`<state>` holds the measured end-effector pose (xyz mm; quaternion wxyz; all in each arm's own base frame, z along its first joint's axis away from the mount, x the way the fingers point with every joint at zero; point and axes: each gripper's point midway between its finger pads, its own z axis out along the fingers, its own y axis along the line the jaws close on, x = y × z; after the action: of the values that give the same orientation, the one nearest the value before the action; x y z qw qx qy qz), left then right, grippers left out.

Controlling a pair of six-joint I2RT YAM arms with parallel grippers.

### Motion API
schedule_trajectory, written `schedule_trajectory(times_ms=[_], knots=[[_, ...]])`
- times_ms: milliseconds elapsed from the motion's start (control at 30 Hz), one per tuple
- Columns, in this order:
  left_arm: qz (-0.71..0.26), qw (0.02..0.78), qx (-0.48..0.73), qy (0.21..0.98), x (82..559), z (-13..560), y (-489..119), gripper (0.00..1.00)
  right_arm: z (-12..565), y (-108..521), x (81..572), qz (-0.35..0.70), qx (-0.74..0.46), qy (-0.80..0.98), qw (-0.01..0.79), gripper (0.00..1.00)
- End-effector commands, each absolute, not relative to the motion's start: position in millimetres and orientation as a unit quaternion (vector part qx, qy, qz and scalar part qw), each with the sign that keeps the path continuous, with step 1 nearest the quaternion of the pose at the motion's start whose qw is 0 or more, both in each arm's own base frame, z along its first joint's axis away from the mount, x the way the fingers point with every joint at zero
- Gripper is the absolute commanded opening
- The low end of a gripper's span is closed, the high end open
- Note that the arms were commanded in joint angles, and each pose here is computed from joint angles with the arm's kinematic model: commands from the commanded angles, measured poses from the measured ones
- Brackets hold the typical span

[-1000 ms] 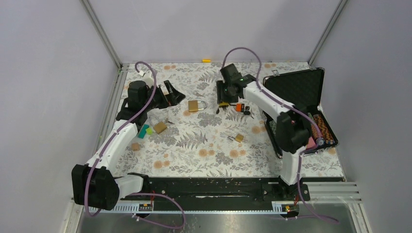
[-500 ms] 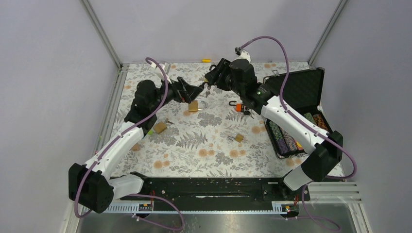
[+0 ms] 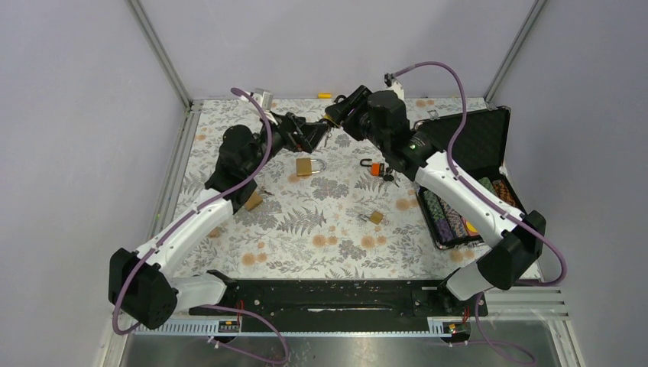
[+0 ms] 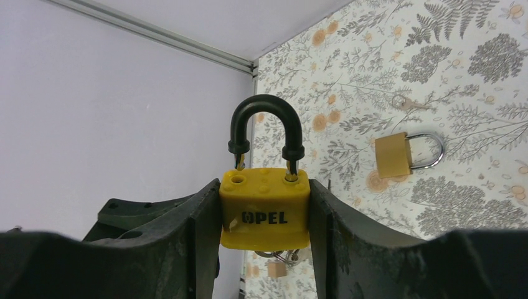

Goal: Lock with the key
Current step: Pick up the lock from the center of the board.

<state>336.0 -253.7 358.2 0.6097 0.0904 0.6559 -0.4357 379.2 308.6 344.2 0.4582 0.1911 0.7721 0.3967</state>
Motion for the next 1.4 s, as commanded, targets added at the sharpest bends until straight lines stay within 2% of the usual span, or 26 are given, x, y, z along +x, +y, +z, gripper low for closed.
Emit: schedule_trajectory(times_ms=[0, 167, 300, 500, 700, 933, 967, 1033, 1067, 1133, 1233, 1267, 1367], knots=[[-0.422, 0.648, 0.049, 0.632, 351, 391, -254, 0.98, 408, 308, 373, 0.468, 0.231, 0.715, 0.466, 0.42], [-0.407, 0.65, 0.045, 0.64, 357, 387, -263, 0.88, 412, 312, 369, 0.49, 0.25, 0.709, 0.441, 0.43], [-0.395, 0.648, 0.036, 0.65, 365, 386, -266, 0.74, 417, 310, 365, 0.5, 0.271, 0.705, 0.424, 0.43], [-0.411, 0.648, 0.033, 0.64, 366, 391, -273, 0.7, 423, 310, 361, 0.512, 0.282, 0.7, 0.409, 0.44], [-0.439, 0.622, 0.046, 0.647, 362, 386, -287, 0.44, 425, 316, 362, 0.541, 0.28, 0.698, 0.377, 0.48], [-0.466, 0.592, 0.061, 0.655, 361, 379, -302, 0.41, 420, 319, 362, 0.553, 0.284, 0.701, 0.349, 0.49], [-0.466, 0.589, 0.062, 0.657, 361, 377, -304, 0.37, 420, 319, 361, 0.554, 0.284, 0.701, 0.347, 0.49], [-0.463, 0.588, 0.061, 0.66, 363, 376, -303, 0.11, 419, 319, 361, 0.554, 0.284, 0.702, 0.346, 0.5], [-0.458, 0.59, 0.057, 0.663, 364, 376, -301, 0.01, 418, 318, 360, 0.553, 0.283, 0.703, 0.347, 0.52], [-0.445, 0.597, 0.056, 0.665, 367, 378, -297, 0.0, 415, 315, 361, 0.548, 0.277, 0.706, 0.354, 0.61], [-0.439, 0.605, 0.058, 0.662, 368, 384, -287, 0.0, 412, 303, 362, 0.537, 0.255, 0.707, 0.384, 0.86], [-0.44, 0.605, 0.062, 0.661, 368, 386, -285, 0.0, 411, 297, 363, 0.531, 0.248, 0.709, 0.393, 0.91], [-0.454, 0.6, 0.085, 0.653, 366, 394, -274, 0.0, 406, 279, 365, 0.509, 0.223, 0.719, 0.417, 0.96]])
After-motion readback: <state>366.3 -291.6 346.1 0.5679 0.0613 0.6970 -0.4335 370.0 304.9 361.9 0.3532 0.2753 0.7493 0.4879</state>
